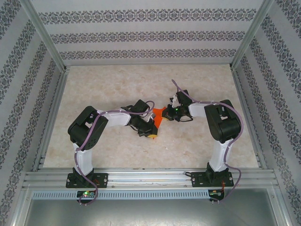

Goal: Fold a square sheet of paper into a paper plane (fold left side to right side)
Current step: Fold the wing for the fifth time at the center of the table.

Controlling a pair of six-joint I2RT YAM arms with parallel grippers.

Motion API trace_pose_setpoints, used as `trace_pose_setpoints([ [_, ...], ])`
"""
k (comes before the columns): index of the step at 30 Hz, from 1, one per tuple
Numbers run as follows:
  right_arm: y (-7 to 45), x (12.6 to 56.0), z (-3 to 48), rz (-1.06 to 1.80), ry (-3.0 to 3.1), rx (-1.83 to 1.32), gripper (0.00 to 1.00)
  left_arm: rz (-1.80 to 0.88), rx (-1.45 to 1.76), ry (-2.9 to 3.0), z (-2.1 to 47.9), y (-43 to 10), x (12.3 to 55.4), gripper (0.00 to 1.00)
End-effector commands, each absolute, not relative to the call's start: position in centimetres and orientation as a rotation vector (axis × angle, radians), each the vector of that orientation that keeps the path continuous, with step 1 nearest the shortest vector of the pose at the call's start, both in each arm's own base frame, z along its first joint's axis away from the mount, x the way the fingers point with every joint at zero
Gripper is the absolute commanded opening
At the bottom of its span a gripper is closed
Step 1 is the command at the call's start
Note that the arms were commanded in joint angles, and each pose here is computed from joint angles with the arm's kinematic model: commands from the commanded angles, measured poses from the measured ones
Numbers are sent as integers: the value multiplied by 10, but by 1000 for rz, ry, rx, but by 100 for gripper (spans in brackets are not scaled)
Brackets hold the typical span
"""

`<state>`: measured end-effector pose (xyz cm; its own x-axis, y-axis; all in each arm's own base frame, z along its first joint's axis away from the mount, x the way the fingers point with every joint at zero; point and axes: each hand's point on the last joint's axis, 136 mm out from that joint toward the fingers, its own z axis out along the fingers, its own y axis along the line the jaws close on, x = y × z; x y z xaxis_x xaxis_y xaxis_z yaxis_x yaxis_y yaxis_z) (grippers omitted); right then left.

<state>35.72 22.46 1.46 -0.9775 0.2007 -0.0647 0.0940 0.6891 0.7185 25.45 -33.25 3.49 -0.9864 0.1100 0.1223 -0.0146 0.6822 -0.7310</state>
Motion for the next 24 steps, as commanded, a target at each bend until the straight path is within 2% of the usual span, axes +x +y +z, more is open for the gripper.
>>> trace_pose_setpoints([
  [1, 212, 325, -35, 981, 2948, 298, 0, 1187, -71, -2704, 26, -336, 246, 11],
  [24, 210, 321, -41, 956, 2973, 302, 0, 1183, -57, -2687, 17, -339, 241, 11],
])
